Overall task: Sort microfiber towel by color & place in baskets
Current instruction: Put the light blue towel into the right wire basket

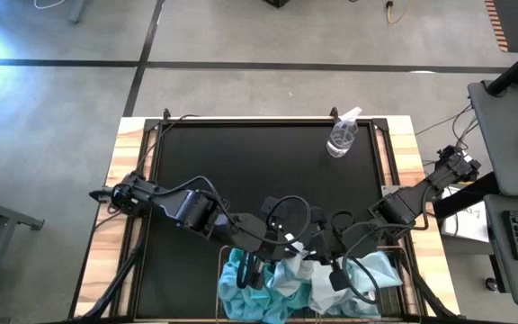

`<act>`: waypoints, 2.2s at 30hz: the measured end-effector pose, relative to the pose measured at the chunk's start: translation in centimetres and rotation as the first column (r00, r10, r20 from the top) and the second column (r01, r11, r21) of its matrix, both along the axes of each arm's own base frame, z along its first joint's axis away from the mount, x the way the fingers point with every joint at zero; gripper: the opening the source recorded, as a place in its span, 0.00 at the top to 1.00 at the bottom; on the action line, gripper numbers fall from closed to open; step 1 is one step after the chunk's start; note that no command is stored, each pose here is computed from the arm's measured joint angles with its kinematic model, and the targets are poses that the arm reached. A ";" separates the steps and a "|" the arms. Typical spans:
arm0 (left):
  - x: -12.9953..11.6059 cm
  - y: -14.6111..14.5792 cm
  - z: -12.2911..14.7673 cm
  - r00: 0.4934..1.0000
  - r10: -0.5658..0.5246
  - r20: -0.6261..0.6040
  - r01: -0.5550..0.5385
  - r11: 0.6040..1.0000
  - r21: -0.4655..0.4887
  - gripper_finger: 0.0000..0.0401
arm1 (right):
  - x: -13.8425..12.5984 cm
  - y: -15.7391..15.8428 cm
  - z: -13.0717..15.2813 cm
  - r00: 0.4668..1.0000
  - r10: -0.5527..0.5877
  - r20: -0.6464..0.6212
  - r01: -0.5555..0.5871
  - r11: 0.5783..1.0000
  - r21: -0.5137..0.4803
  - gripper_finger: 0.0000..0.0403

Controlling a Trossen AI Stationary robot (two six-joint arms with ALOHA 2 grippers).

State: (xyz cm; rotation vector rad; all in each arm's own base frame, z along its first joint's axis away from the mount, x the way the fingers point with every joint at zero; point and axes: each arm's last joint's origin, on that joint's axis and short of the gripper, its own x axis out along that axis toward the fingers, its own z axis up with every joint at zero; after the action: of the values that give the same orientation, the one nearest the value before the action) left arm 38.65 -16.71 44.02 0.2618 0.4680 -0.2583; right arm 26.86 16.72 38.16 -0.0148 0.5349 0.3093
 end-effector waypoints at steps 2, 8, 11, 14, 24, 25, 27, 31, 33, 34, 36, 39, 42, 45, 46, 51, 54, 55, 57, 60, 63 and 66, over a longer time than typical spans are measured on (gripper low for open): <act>0.0 0.1 0.0 1.000 0.028 -0.003 -0.028 1.000 -0.008 0.98 | 0.0 0.0 0.0 1.000 -0.002 -0.005 0.002 1.000 -0.003 0.98; -0.7 0.4 -0.2 0.997 0.048 -0.059 -0.047 0.999 0.012 0.85 | -0.1 -0.1 -0.1 1.000 -0.004 -0.008 0.004 1.000 -0.004 0.98; -1.1 0.6 -0.5 0.992 0.056 -0.114 -0.053 0.998 0.029 0.76 | -0.1 -0.1 0.0 1.000 -0.004 -0.007 0.004 1.000 -0.004 0.98; -1.3 0.7 -0.8 0.988 0.059 -0.145 -0.053 0.998 0.046 0.67 | -0.1 -0.1 0.0 1.000 -0.004 -0.007 0.004 1.000 -0.003 0.98; -5.1 3.0 -1.5 0.855 0.379 -0.353 -0.324 0.923 0.206 0.53 | -1.1 -0.8 -0.8 0.983 -0.114 -0.147 0.115 0.993 -0.002 0.98; -5.5 3.3 -1.5 0.835 0.407 -0.372 -0.347 0.912 0.219 0.53 | -1.3 -1.1 -0.9 0.973 -0.152 -0.174 0.152 0.988 -0.014 0.98; -6.4 3.7 -1.5 0.798 0.443 -0.409 -0.379 0.896 0.232 0.53 | -1.9 -1.6 -1.0 0.944 -0.233 -0.235 0.233 0.972 -0.029 0.98; -7.6 4.0 -0.6 0.792 0.455 -0.407 -0.413 0.890 0.192 0.55 | -3.4 -2.7 -1.0 0.848 -0.395 -0.354 0.397 0.915 -0.070 0.98; -8.1 4.1 -0.1 0.799 0.451 -0.398 -0.415 0.892 0.178 0.56 | -4.2 -3.3 -0.7 0.794 -0.451 -0.407 0.460 0.884 -0.080 0.98; -8.5 4.2 0.3 0.802 0.451 -0.391 -0.420 0.892 0.168 0.57 | -4.7 -3.6 -0.5 0.764 -0.479 -0.432 0.494 0.865 -0.086 0.98; -9.2 4.5 0.8 0.803 0.456 -0.384 -0.436 0.888 0.145 0.57 | -5.5 -4.1 -0.2 0.707 -0.527 -0.471 0.550 0.829 -0.102 0.98; -10.2 4.9 1.7 0.806 0.464 -0.368 -0.460 0.882 0.104 0.58 | -6.6 -4.5 -0.2 0.613 -0.590 -0.525 0.629 0.767 -0.127 0.98; -10.9 5.2 2.3 0.810 0.465 -0.358 -0.470 0.879 0.080 0.58 | -7.5 -4.2 -0.5 0.545 -0.606 -0.579 0.668 0.731 -0.138 0.98; -11.3 5.4 2.7 0.812 0.474 -0.341 -0.478 0.875 0.079 0.58 | -8.1 -2.9 -1.1 0.523 -0.563 -0.639 0.650 0.749 -0.129 0.98; -11.4 5.5 2.8 0.812 0.478 -0.334 -0.481 0.873 0.082 0.58 | -8.3 -2.3 -1.2 0.523 -0.545 -0.656 0.637 0.761 -0.125 0.98; -12.1 5.9 3.3 0.819 0.492 -0.295 -0.484 0.869 0.107 0.58 | -9.9 1.7 -1.8 0.567 -0.413 -0.713 0.549 0.835 -0.047 0.98; -12.3 6.1 3.5 0.816 0.509 -0.273 -0.497 0.860 0.117 0.58 | -11.0 4.4 -1.7 0.644 -0.302 -0.703 0.469 0.882 0.051 0.98; -12.4 6.1 3.6 0.817 0.510 -0.270 -0.498 0.859 0.116 0.58 | -11.4 5.2 -1.7 0.669 -0.263 -0.696 0.442 0.893 0.087 0.98; -12.6 6.2 3.7 0.819 0.508 -0.266 -0.496 0.861 0.117 0.58 | -12.2 6.7 -1.5 0.714 -0.186 -0.675 0.383 0.911 0.155 0.98; -12.7 6.3 3.8 0.825 0.501 -0.261 -0.484 0.865 0.130 0.58 | -13.3 8.5 -1.2 0.781 -0.107 -0.616 0.303 0.927 0.222 0.98; -12.7 6.4 3.8 0.823 0.514 -0.241 -0.491 0.857 0.152 0.58 | -14.4 9.8 -1.0 0.837 -0.060 -0.545 0.239 0.934 0.265 0.98; -12.7 6.4 3.9 0.820 0.530 -0.217 -0.500 0.847 0.179 0.58 | -15.3 10.4 -0.7 0.881 -0.057 -0.470 0.205 0.940 0.272 0.98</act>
State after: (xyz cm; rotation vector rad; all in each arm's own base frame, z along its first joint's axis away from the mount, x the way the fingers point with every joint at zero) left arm 25.99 -10.26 47.87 0.2031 0.7971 0.2757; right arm 11.59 27.14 37.42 0.4155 0.9462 0.2599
